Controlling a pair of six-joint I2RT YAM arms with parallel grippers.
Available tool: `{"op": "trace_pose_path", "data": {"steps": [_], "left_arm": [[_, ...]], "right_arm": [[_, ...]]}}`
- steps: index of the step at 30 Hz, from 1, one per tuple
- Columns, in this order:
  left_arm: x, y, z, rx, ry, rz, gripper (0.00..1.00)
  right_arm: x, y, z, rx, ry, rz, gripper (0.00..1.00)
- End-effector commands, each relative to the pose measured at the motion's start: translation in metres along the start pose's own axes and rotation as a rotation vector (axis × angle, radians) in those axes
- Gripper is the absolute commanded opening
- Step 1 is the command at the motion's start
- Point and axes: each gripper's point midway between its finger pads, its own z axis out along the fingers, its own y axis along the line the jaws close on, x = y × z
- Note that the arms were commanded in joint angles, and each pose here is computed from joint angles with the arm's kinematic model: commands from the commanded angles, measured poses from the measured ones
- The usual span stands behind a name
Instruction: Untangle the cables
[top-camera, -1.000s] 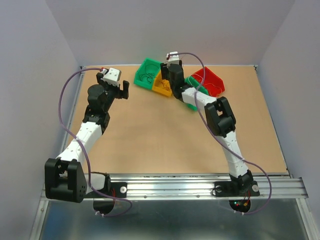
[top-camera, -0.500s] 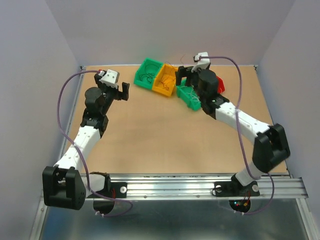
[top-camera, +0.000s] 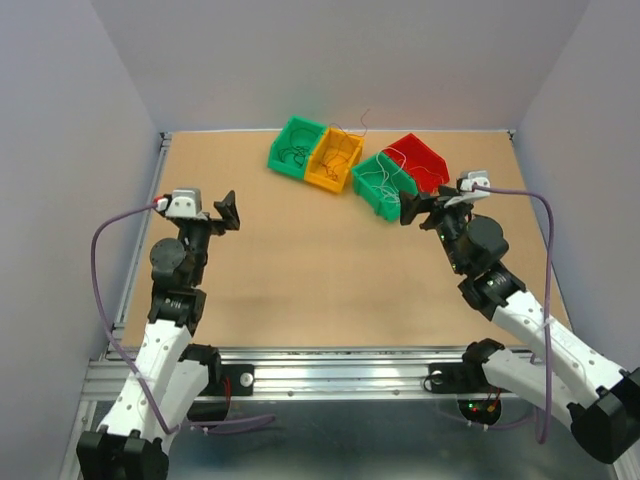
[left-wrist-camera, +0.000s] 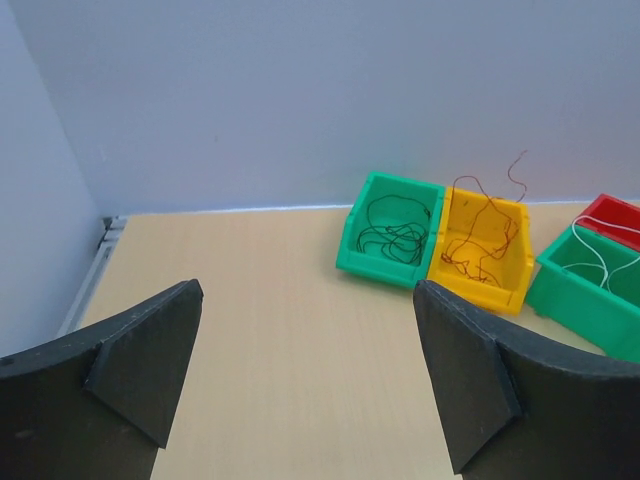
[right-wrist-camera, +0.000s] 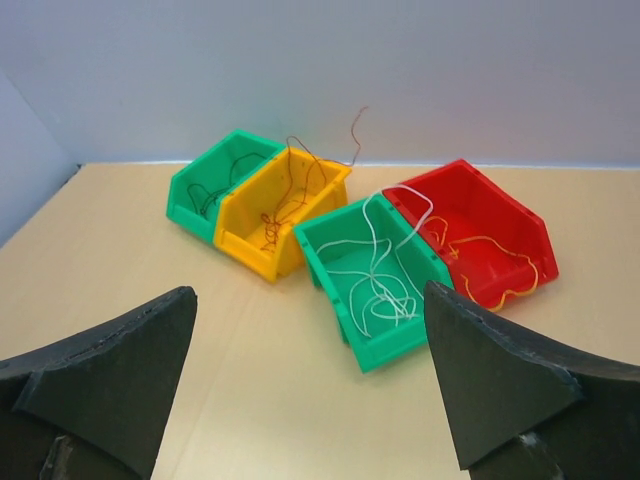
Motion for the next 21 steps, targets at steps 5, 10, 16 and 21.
{"op": "trace_pose_path", "data": {"steps": [5,10,16,21], "left_arm": [[-0.002,-0.006,-0.054,0.056,-0.141,0.002,0.99],[0.018,-0.021,-0.058,0.158,-0.061,0.081,0.99],[0.019,-0.024,-0.064,0.179,-0.088,0.101,0.99],[0.021,-0.025,-0.064,0.188,-0.083,0.108,0.99]], "right_arm": [[0.044,-0.017,-0.033,0.027,0.043,0.052,1.00],[0.055,-0.023,-0.042,0.036,0.050,0.050,1.00],[0.057,-0.026,-0.047,0.046,0.041,0.061,1.00],[0.052,-0.027,-0.050,0.050,0.019,0.077,1.00]]}}
